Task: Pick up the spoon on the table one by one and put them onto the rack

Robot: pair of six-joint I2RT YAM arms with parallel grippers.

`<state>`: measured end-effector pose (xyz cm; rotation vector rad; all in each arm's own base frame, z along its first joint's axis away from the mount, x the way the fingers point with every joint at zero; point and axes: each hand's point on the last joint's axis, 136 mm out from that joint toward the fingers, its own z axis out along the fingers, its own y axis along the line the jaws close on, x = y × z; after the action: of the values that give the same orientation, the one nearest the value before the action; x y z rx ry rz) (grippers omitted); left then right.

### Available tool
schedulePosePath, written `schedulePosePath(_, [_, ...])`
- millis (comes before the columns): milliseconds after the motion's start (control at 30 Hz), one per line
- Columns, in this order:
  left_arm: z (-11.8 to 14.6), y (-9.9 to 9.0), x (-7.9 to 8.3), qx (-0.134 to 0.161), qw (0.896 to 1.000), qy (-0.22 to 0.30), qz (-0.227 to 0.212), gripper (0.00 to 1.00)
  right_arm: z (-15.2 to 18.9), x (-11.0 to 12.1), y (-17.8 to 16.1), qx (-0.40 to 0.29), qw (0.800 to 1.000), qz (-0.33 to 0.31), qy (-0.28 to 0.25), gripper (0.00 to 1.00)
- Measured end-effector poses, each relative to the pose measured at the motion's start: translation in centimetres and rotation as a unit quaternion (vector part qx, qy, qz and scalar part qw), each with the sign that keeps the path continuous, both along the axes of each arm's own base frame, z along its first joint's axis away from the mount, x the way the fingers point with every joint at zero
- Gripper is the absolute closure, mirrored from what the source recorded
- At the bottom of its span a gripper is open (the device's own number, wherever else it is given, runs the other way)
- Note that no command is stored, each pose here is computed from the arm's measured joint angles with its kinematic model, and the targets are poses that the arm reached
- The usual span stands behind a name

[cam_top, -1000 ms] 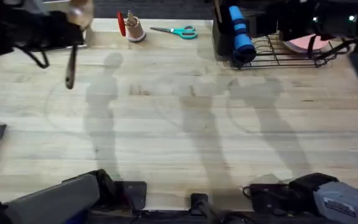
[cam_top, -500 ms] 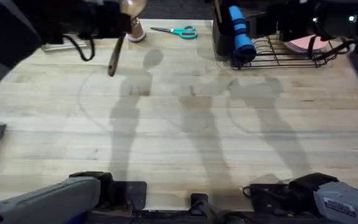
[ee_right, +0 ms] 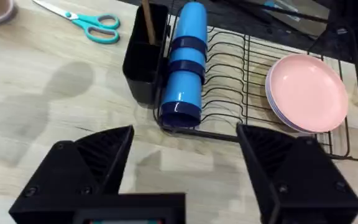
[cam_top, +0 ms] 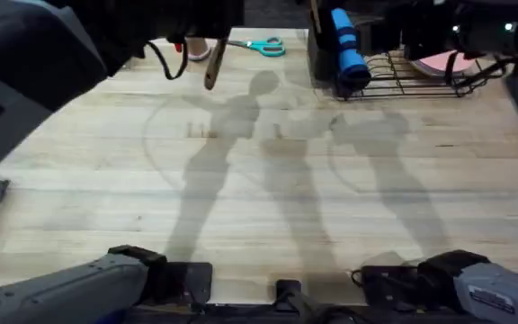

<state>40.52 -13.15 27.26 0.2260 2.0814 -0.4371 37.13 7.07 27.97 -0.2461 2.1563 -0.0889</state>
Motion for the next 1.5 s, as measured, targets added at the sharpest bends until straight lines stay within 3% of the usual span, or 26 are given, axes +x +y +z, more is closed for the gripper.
schedulePosePath(33, [0.7, -1.2, 0.0, -0.007, 1.0, -0.014, -0.008, 0.957, 0.0, 0.0, 0.0, 0.0, 1.0, 0.0, 0.0, 0.009])
schedulePosePath(167, [1.4, -3.0, 0.1, -0.017, 0.999, -0.032, -0.024, 0.957, 0.0, 0.0, 0.0, 0.0, 1.0, 0.0, 0.0, 0.009])
schedulePosePath(367, [0.7, -5.4, 1.2, -0.027, 0.998, -0.042, -0.043, 0.957, 0.0, 0.0, 0.0, 0.0, 1.0, 0.0, 0.0, 0.009])
schedulePosePath(867, [0.8, -9.3, 4.3, -0.066, 0.991, -0.097, -0.062, 0.957, -1.6, -1.2, -0.3, -0.011, 0.999, 0.0, 0.04, 0.009])
schedulePosePath(1167, [3.3, -12.6, 5.1, -0.104, 0.976, -0.173, -0.087, 0.957, -1.6, -1.2, -0.3, -0.011, 0.999, 0.0, 0.04, 0.009])
schedulePosePath(1367, [2.6, -15.1, 5.4, -0.127, 0.969, -0.188, -0.103, 0.957, -2.0, -1.5, -0.4, -0.014, 0.999, 0.0, 0.05, 0.009])
schedulePosePath(1500, [2.0, -15.7, 6.1, -0.152, 0.965, -0.188, -0.097, 0.957, -2.1, -1.6, -0.5, -0.015, 0.998, 0.0, 0.054, 0.009])
